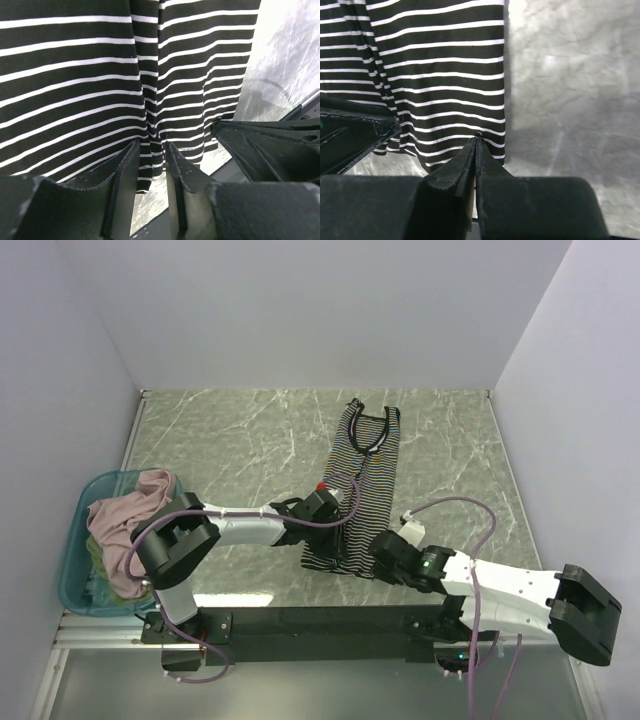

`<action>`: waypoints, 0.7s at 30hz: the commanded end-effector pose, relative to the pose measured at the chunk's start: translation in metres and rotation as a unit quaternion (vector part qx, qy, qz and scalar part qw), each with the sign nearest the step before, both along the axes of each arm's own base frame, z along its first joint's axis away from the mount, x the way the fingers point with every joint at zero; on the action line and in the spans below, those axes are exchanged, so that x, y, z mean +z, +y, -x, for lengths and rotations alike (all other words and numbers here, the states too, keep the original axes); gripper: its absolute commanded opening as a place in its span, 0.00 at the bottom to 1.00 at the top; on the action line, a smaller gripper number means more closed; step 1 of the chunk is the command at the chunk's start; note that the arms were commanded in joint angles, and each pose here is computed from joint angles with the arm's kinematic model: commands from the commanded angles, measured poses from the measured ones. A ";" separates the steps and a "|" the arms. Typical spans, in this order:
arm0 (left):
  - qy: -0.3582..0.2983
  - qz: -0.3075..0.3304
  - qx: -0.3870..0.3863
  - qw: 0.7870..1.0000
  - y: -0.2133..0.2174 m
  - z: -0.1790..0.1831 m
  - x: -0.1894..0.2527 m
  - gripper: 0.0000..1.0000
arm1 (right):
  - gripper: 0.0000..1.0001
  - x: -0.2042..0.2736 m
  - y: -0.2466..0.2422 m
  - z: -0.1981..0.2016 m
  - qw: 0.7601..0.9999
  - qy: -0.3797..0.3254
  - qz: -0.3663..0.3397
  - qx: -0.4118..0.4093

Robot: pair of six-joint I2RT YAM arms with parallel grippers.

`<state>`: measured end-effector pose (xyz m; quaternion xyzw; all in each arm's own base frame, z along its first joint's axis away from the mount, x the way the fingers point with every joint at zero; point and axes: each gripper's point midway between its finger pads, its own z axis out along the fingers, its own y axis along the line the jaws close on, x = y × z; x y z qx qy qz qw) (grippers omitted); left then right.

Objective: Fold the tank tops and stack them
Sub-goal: Fold the tank top

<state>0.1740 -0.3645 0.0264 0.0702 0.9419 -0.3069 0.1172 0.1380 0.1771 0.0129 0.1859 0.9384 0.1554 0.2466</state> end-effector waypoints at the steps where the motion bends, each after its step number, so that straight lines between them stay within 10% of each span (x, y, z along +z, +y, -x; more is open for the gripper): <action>1: 0.012 -0.018 -0.004 1.000 0.004 0.011 -0.010 0.34 | 0.07 -0.001 -0.015 0.007 1.000 0.007 0.018 -0.012; 10: -0.094 -0.023 0.053 0.994 0.028 -0.033 0.068 0.45 | 0.54 0.037 -0.031 -0.001 0.998 -0.036 0.008 -0.045; 16: -0.086 -0.046 0.099 0.990 0.077 -0.040 0.067 0.77 | 0.60 0.015 -0.024 0.007 1.000 -0.011 -0.001 -0.030; 21: -0.040 -0.046 0.113 0.992 0.112 -0.036 0.028 0.72 | 0.61 0.000 -0.015 0.006 1.000 -0.005 -0.012 -0.021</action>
